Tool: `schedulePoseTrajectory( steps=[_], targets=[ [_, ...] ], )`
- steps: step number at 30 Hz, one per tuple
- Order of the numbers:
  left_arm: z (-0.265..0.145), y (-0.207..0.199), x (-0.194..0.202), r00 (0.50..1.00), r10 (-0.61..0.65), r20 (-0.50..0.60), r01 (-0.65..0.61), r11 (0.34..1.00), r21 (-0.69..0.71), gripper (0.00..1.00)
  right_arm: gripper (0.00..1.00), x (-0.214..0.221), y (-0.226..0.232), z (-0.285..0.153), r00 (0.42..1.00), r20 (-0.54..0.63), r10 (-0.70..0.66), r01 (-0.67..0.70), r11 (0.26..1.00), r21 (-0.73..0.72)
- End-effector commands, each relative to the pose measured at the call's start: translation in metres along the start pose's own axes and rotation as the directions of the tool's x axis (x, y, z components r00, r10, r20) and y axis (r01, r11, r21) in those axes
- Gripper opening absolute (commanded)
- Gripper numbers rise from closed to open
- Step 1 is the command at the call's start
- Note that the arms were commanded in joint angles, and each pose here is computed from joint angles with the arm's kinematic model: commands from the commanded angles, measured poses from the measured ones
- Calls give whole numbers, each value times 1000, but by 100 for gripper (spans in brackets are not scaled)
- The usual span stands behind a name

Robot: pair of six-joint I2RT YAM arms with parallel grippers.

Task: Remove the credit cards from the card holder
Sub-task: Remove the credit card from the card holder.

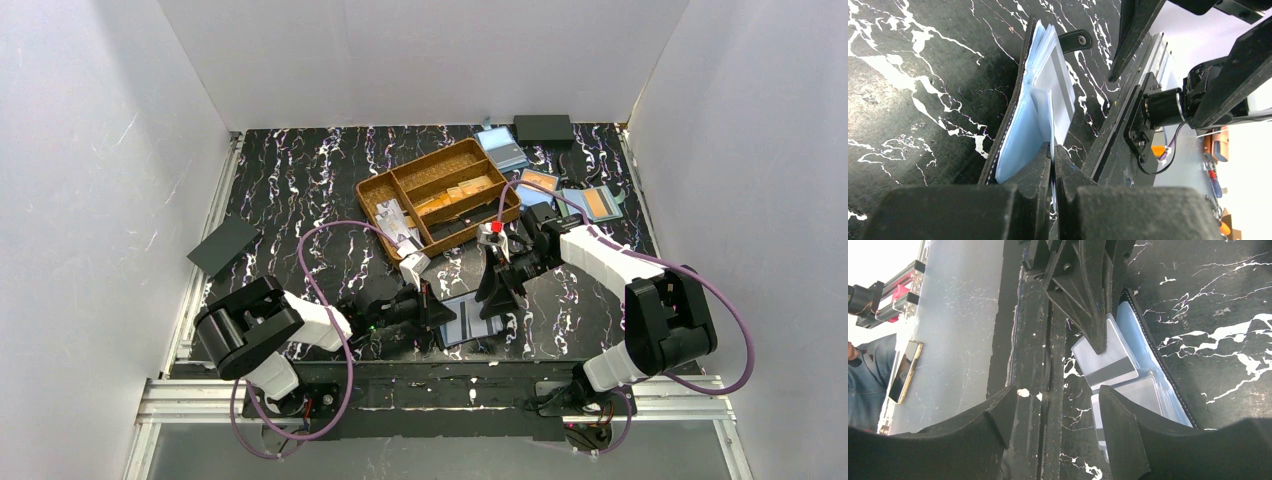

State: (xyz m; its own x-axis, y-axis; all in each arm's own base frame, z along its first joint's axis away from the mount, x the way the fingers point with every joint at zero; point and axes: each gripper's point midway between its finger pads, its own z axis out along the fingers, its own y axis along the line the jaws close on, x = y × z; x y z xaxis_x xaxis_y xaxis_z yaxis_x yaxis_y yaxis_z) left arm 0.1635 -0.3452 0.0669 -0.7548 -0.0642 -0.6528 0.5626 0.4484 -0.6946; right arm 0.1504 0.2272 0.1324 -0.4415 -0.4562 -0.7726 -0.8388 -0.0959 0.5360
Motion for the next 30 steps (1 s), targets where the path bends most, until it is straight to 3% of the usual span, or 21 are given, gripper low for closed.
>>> schedulePoseTrajectory(
  steps=[1, 8, 16, 30],
  targets=[
    [-6, -19, -12, 993, 118, 19, -119, 990, 79, 0, 69, -4, 9, 1, 999, 29, -37, 39, 998, -46],
    [-15, -33, -19, 978, 202, 51, -207, 970, 132, 0, 68, 5, 11, 8, 999, 27, -44, 46, 996, -74],
    [-19, -40, -19, 974, 215, 68, -223, 963, 149, 0, 69, 13, 17, 10, 990, 41, -134, 137, 986, -94],
    [-20, -61, -27, 971, 200, 131, -224, 953, 203, 0, 67, 16, 10, 13, 997, 37, -66, 69, 993, -92]
  ],
)
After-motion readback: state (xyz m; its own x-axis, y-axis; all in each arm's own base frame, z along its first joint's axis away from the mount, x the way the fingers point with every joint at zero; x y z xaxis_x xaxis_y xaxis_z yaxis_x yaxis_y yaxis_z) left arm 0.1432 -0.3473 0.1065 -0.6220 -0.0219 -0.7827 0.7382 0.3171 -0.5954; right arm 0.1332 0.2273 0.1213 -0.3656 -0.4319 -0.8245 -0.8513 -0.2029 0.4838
